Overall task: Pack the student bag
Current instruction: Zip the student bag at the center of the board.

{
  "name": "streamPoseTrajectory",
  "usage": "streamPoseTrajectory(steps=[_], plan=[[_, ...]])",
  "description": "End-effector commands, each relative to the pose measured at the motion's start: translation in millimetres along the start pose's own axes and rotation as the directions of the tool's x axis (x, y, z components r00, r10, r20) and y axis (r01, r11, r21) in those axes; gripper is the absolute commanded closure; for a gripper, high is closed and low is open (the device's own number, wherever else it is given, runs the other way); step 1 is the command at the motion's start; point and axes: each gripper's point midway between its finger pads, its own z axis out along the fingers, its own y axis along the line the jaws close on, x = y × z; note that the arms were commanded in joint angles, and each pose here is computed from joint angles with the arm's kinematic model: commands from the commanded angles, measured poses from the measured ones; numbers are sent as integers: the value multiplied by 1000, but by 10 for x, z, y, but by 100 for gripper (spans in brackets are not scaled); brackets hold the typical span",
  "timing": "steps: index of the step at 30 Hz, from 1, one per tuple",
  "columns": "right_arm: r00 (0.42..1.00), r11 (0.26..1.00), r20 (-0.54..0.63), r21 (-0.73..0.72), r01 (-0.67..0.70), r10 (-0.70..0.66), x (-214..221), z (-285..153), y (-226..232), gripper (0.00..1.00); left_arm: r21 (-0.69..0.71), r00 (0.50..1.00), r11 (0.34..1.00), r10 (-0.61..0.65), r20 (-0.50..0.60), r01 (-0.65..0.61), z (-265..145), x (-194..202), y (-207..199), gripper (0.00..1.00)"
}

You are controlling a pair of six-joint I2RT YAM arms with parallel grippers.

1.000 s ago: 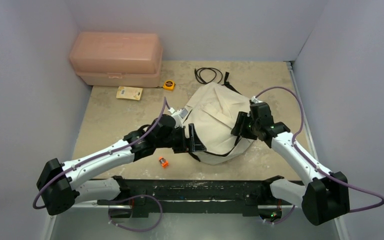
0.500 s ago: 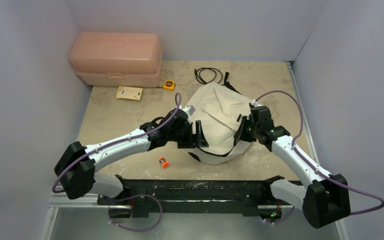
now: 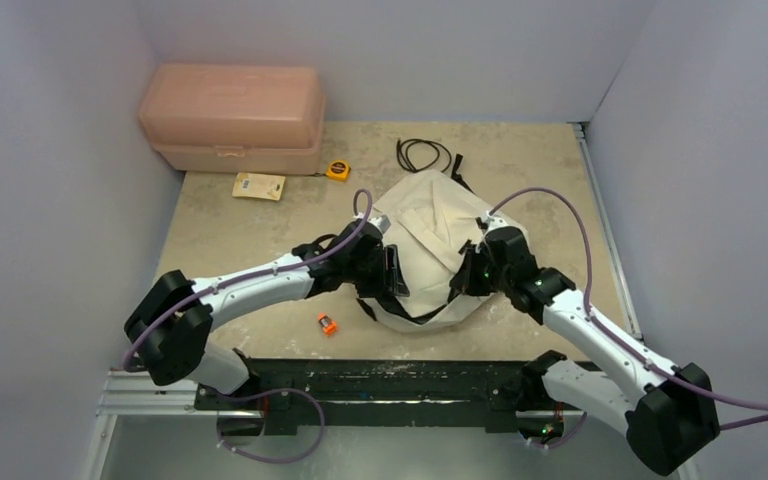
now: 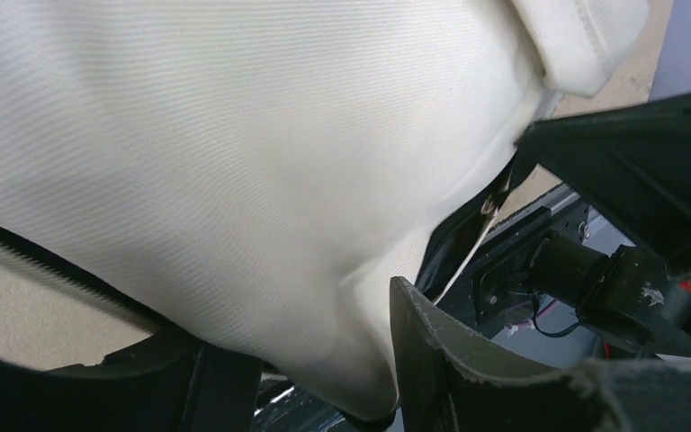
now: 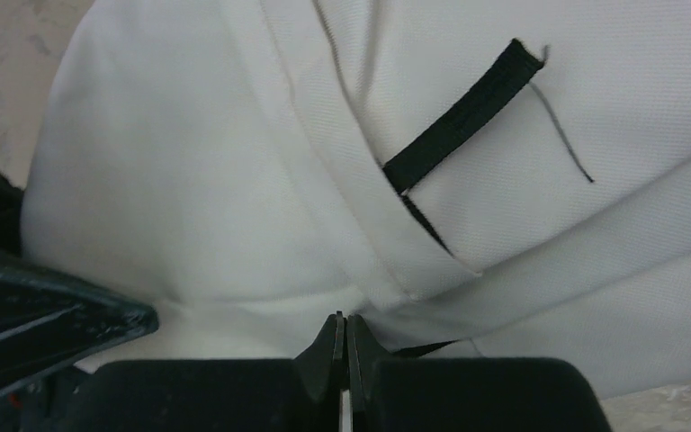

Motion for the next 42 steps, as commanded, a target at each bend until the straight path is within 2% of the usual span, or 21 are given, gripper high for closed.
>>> streamPoseTrajectory(steps=[1,5,8,11,14,17,21,23,24,26,28,31,35,39,42], plan=[[999,974,-4,-224,-34,34,104,-199,472,100,44,1000,999,19,24,-20,61,-54,-87,53],[997,960,42,-276,-45,59,73,-394,542,100,49,1000,999,14,20,-15,99,-20,-65,64],[998,959,30,-279,-52,63,45,-401,579,100,67,999,997,26,43,-29,64,-13,-74,64],[998,918,0,-393,-52,57,6,-449,829,100,74,996,996,52,79,-58,-68,2,-47,56],[998,877,-28,-476,-61,54,-20,-475,1014,100,93,986,990,90,140,-103,-276,24,20,42],[999,901,-41,-432,-46,31,-17,-389,954,100,158,967,974,126,223,-164,-557,37,-9,32],[997,925,-74,-379,-28,0,20,-270,864,100,331,946,910,157,285,-251,-872,144,-274,28],[998,938,-56,-347,-7,-14,-30,-283,822,91,398,938,873,163,306,-282,-1018,161,-457,27],[999,942,-38,-335,4,-17,-66,-316,810,82,414,937,863,166,309,-289,-1066,162,-532,27],[1000,954,8,-298,2,1,-167,-360,765,66,384,949,886,159,272,-259,-1058,157,-568,25],[999,973,37,-232,10,-1,-258,-392,679,61,353,964,908,156,217,-226,-1001,128,-636,24],[998,992,69,-122,0,9,-392,-420,517,55,350,970,907,194,148,-234,-897,101,-879,24],[987,992,103,14,-125,123,-491,-443,82,48,303,965,916,239,112,-262,-706,18,-1098,25],[976,980,84,-3,-201,200,-395,-434,-48,44,173,950,935,311,14,-308,-360,63,-1011,32],[973,974,44,-24,-226,227,-250,-381,-44,44,137,936,929,350,-32,-343,-200,105,-972,38]])
